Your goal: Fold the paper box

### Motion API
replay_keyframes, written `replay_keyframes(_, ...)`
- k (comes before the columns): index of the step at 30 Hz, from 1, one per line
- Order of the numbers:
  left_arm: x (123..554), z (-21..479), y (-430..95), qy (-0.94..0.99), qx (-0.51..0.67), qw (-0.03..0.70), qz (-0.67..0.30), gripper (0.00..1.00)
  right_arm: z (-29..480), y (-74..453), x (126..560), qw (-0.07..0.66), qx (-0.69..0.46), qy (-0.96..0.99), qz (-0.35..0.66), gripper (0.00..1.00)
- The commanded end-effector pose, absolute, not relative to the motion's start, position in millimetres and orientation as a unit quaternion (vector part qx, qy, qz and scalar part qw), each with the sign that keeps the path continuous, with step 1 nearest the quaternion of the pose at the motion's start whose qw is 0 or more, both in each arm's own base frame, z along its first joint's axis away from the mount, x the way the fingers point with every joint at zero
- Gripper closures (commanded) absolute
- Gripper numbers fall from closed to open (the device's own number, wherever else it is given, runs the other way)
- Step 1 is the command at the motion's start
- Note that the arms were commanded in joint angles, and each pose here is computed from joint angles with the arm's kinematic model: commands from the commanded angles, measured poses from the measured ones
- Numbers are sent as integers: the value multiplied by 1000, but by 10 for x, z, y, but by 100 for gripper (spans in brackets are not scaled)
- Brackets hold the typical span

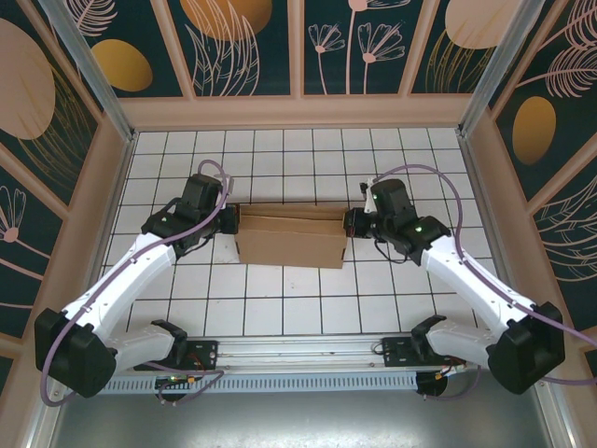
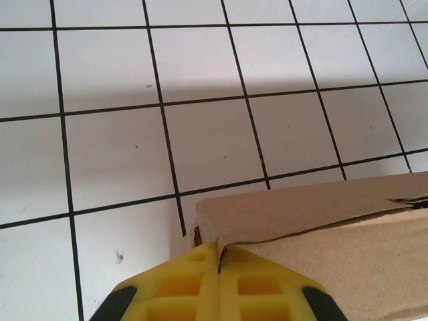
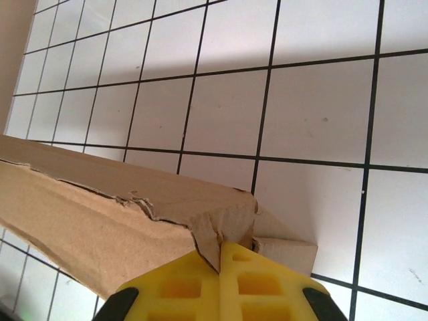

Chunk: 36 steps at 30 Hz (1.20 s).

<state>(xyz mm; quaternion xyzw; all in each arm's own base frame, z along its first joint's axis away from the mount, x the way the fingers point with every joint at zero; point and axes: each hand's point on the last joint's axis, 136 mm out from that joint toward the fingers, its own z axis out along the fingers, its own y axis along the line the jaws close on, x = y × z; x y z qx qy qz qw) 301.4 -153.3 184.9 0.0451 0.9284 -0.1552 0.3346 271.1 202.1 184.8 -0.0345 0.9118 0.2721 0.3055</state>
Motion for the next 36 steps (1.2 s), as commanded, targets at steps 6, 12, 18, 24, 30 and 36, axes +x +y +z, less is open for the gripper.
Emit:
replay_keyframes(6,2749,1530,-1512,949,49,276,-147,100,1535,1913,2420,324,-46,915,234,100)
replay_keyframes(12,2734,1485,-1472,949,47,277,-139,100,1418,1871,2329,342,-74,908,230,100)
replay_keyframes(18,2744,1527,-1496,947,47,283,-147,100,1349,1847,2279,362,-98,902,212,100)
replay_keyframes(24,2733,1529,-1561,937,35,297,-180,100,1283,1884,2235,387,-111,896,189,98)
replay_keyframes(30,2730,1517,-1538,936,53,304,-169,100,1784,2069,2215,446,-173,844,240,70)
replay_keyframes(36,2742,1574,-1540,931,77,316,-162,100,2299,2237,2021,488,-295,774,275,42)
